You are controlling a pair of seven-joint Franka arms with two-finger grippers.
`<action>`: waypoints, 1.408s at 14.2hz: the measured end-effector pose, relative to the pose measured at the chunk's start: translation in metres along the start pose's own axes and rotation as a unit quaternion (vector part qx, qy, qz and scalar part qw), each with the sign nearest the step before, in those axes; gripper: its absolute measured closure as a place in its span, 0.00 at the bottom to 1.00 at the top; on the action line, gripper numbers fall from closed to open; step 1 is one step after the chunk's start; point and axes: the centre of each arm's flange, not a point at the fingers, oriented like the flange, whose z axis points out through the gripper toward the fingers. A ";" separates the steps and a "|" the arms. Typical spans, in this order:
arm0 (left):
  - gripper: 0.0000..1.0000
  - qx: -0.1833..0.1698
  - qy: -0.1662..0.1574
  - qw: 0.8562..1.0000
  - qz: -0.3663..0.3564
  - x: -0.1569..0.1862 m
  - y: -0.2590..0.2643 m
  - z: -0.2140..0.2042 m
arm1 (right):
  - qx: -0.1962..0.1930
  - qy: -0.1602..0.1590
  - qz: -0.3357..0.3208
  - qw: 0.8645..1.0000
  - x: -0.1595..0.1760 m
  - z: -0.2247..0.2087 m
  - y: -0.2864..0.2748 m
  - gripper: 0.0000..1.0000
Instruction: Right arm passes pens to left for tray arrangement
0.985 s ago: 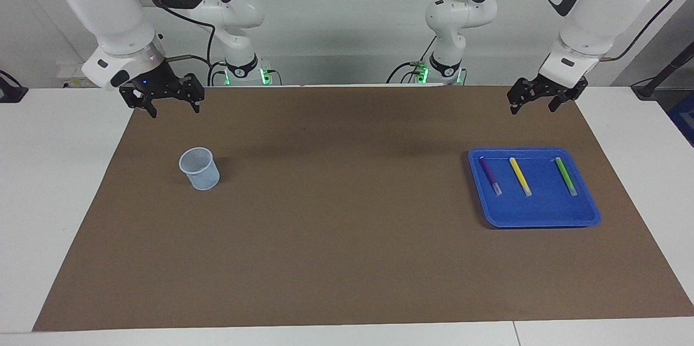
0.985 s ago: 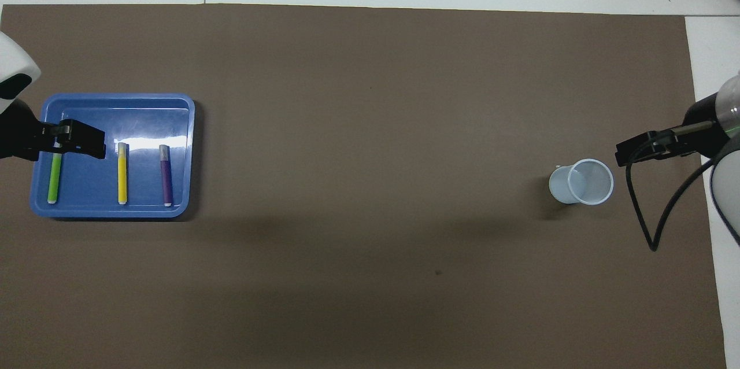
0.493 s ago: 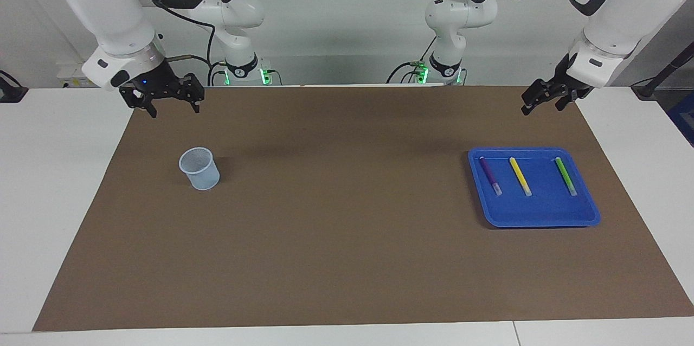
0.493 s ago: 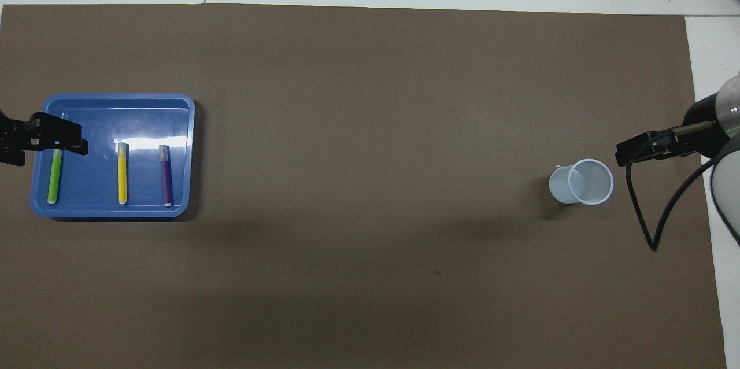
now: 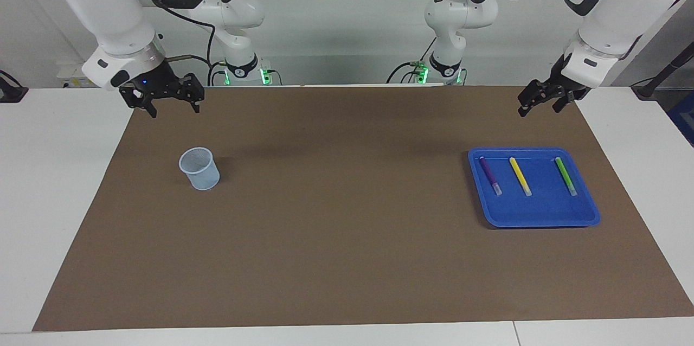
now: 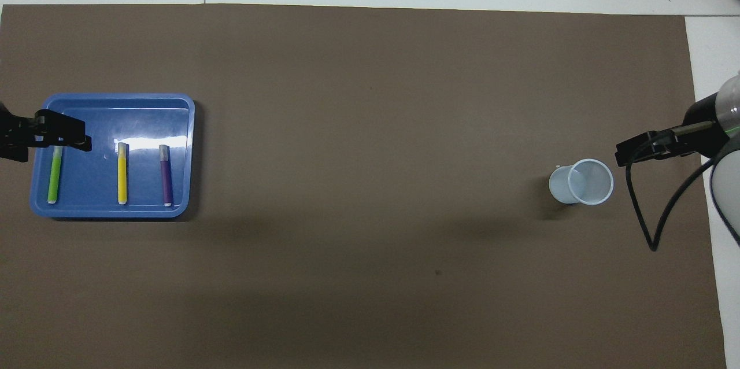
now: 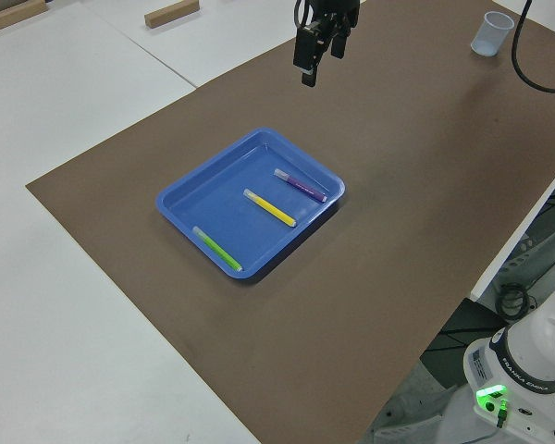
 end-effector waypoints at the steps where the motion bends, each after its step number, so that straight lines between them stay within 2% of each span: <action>1: 0.00 0.000 0.000 1.000 -0.001 0.000 -0.001 0.000 | 0.000 0.000 0.000 1.000 0.000 0.000 0.000 0.00; 20: 0.00 0.000 0.009 1.000 -0.002 0.002 -0.002 -0.002 | 0.000 0.000 0.000 1.000 0.000 0.000 0.000 0.00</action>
